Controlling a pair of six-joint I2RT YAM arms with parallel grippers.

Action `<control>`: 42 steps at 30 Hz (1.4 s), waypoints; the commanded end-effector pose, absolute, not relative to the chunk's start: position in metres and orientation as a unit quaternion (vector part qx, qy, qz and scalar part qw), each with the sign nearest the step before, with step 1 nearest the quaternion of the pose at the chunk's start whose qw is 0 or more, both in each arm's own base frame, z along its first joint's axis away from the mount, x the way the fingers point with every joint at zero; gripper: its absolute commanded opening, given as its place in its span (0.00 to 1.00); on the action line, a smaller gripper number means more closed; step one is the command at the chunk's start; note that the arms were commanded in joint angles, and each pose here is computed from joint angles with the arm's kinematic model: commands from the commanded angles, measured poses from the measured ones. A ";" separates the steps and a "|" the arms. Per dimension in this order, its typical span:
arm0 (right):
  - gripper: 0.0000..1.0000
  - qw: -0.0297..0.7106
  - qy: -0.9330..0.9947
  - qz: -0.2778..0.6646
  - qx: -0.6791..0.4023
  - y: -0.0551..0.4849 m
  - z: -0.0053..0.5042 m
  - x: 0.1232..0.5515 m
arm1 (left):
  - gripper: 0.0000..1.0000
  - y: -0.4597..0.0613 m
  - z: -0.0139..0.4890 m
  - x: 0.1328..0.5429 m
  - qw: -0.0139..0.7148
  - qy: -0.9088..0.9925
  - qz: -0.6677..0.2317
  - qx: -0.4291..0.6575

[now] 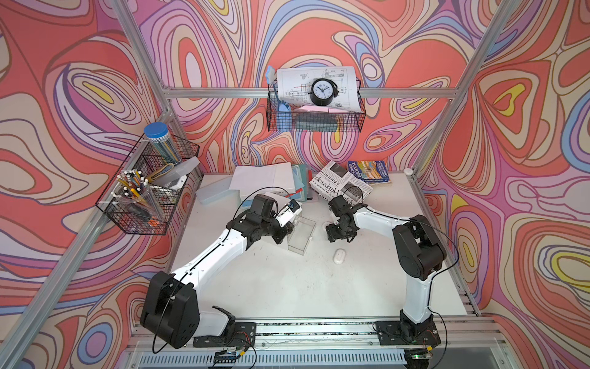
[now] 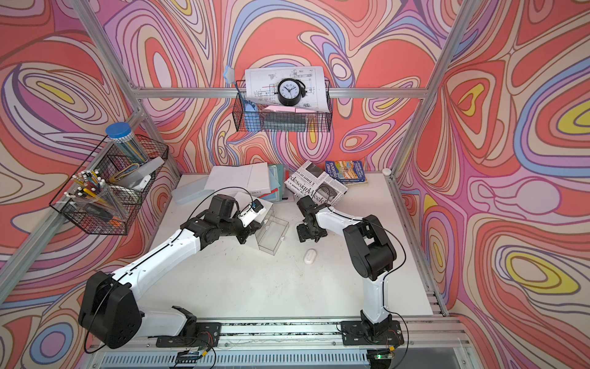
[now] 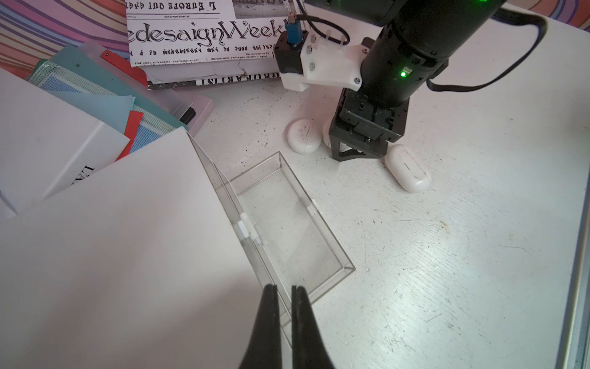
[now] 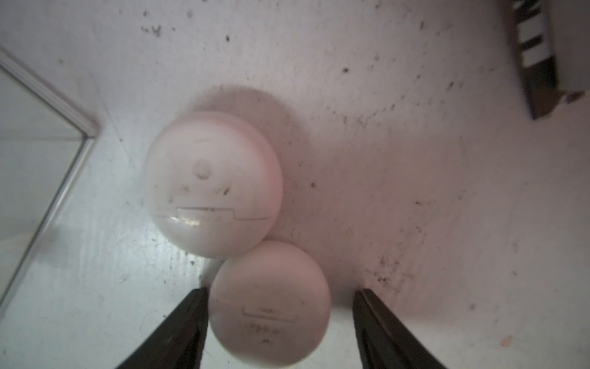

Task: Put the bluetooth earphones in the drawer according to color
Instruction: Pick up the Bluetooth earphone from the center of the board, then place the bluetooth earphone in the drawer.

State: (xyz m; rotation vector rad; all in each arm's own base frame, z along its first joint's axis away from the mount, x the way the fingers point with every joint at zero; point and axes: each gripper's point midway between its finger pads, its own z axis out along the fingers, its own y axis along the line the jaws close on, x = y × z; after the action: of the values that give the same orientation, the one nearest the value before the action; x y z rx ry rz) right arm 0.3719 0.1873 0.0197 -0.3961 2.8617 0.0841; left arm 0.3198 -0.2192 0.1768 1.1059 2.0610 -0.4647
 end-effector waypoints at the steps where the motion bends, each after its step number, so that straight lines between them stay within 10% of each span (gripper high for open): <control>1: 0.71 0.120 0.983 0.024 -0.134 0.184 0.013 0.370 | 0.00 -0.217 0.183 0.320 0.372 0.801 -0.177 0.434; 20: 0.41 0.147 0.984 0.039 -0.097 0.180 0.005 0.366 | 0.00 -0.218 0.179 0.321 0.365 0.803 -0.179 0.435; 28: 0.00 0.202 0.975 0.053 -0.078 0.181 0.044 0.373 | 0.00 -0.219 0.184 0.319 0.371 0.800 -0.184 0.434; 42: 0.00 0.316 0.925 0.179 -0.113 0.240 0.134 0.392 | 0.00 -0.214 0.209 0.318 0.411 0.785 -0.170 0.431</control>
State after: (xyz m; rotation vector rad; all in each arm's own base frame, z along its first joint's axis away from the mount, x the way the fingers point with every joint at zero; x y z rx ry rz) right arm 0.3888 0.2164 0.1242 -0.2696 2.4775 0.3650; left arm 0.3144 -0.2168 0.1992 1.0923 2.0034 -0.4554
